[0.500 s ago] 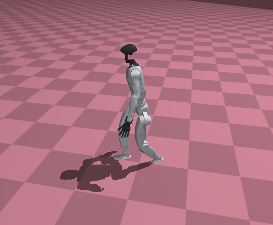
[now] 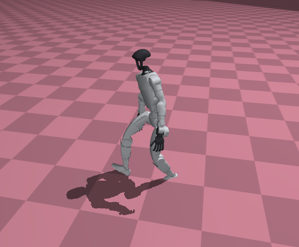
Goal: Dance
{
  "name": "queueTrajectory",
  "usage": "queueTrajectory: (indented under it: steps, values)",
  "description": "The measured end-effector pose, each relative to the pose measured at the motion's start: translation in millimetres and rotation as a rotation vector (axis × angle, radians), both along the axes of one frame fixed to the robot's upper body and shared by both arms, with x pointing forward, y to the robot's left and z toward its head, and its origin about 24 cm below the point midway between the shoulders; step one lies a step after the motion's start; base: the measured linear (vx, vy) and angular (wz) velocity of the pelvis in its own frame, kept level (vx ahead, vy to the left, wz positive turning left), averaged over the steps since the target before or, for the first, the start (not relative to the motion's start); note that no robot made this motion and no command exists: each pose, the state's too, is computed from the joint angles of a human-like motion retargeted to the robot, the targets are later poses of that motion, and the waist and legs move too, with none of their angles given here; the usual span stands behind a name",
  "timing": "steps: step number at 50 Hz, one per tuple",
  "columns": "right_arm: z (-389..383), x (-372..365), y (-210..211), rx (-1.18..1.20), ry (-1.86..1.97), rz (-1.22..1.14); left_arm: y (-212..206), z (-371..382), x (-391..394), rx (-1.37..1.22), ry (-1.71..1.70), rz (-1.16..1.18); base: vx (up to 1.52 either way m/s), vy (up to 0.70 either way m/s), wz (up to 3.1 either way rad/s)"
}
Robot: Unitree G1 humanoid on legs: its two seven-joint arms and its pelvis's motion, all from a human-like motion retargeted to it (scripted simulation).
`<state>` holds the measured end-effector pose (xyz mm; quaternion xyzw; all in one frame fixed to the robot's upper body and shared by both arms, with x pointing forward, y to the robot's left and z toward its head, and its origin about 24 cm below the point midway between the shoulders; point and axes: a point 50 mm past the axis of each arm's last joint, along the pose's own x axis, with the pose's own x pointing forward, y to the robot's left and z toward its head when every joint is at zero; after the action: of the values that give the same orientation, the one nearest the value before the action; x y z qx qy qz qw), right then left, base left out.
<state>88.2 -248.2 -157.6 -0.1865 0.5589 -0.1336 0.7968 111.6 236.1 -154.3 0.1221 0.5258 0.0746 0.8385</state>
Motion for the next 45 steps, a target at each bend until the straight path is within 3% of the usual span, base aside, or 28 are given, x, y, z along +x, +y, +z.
queueTrajectory:
  steps: [45]
  values:
    - [1, 20, 23, 0.057, -0.052, 0.165, -2, 1, -3, 0.032, 0.009, -0.167, -0.02, 0.0, 0.04]
